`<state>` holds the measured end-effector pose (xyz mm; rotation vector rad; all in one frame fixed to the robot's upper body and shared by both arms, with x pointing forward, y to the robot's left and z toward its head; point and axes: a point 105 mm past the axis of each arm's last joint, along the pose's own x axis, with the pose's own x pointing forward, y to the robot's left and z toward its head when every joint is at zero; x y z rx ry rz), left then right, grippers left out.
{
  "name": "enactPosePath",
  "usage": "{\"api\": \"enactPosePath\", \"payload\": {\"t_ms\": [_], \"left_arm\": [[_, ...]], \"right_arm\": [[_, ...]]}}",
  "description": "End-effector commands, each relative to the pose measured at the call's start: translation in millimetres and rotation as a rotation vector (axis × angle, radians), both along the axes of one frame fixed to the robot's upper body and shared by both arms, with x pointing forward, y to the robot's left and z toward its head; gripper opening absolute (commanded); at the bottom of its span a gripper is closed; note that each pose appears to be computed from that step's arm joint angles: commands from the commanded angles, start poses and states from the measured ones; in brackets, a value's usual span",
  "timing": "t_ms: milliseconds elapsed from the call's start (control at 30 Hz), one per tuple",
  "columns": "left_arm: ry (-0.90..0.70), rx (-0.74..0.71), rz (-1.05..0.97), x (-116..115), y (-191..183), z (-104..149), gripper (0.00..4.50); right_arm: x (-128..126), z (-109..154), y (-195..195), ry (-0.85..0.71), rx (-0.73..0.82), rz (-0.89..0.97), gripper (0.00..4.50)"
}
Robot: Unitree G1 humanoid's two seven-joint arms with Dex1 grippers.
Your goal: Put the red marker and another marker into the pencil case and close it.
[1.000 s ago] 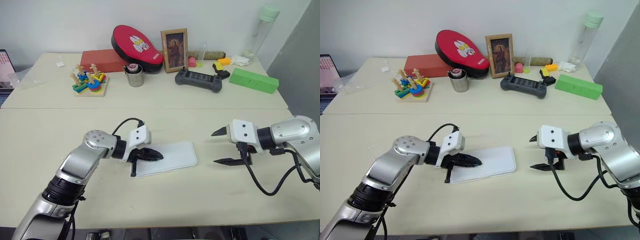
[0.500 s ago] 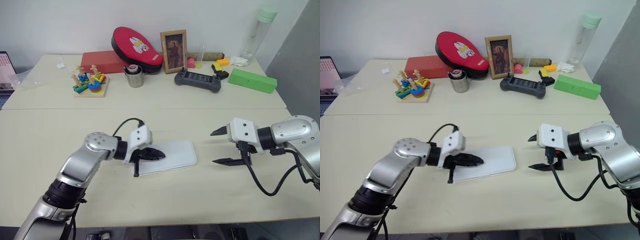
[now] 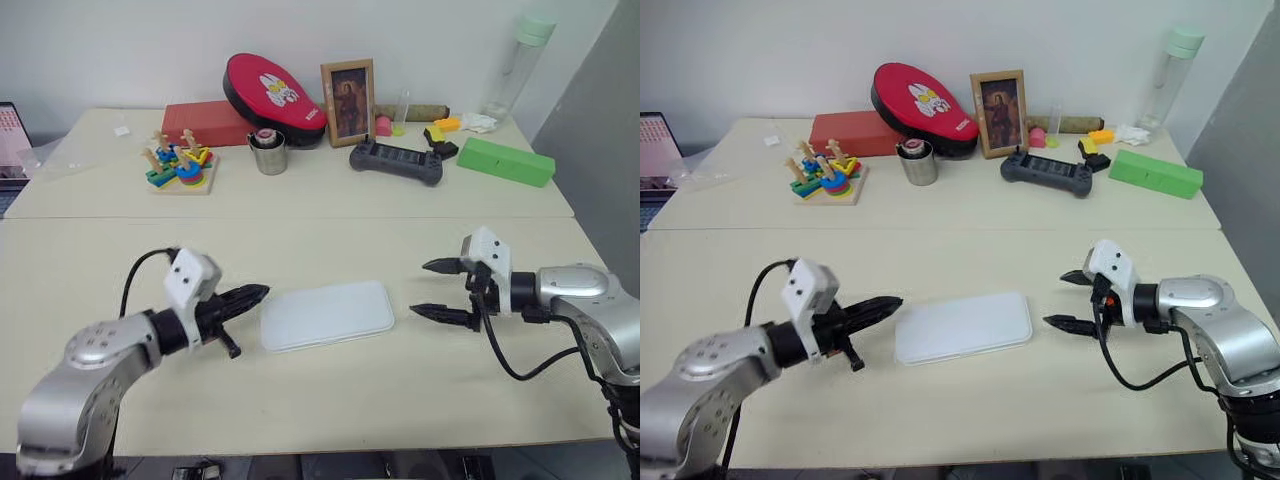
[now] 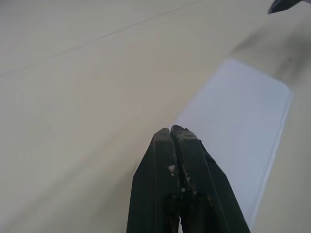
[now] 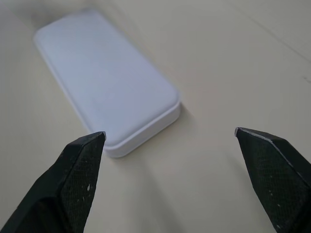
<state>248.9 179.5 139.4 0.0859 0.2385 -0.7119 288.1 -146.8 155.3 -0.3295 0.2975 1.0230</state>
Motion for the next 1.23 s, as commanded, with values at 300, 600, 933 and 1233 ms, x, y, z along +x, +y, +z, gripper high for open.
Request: {"api": "enactPosePath", "payload": {"t_ms": [300, 600, 933, 1233], "left_arm": [[-0.012, -0.068, 0.436, -10, 70, -20, 0.05], [0.012, -0.099, 0.548, -20, 91, -28, 0.05], [0.012, -0.100, 0.553, -6, 94, -29, 0.05], [0.011, -0.106, 0.513, 3, 89, -29, 0.05]], "right_arm": [[23, -11, -30, 0.019, 0.100, -0.228, 4.50], [17, -36, -40, 0.052, 0.112, -0.265, 4.50], [21, -45, -49, 0.001, 0.150, -0.391, 4.50], [19, -45, -48, 0.002, 0.161, -0.400, 4.50]]}}
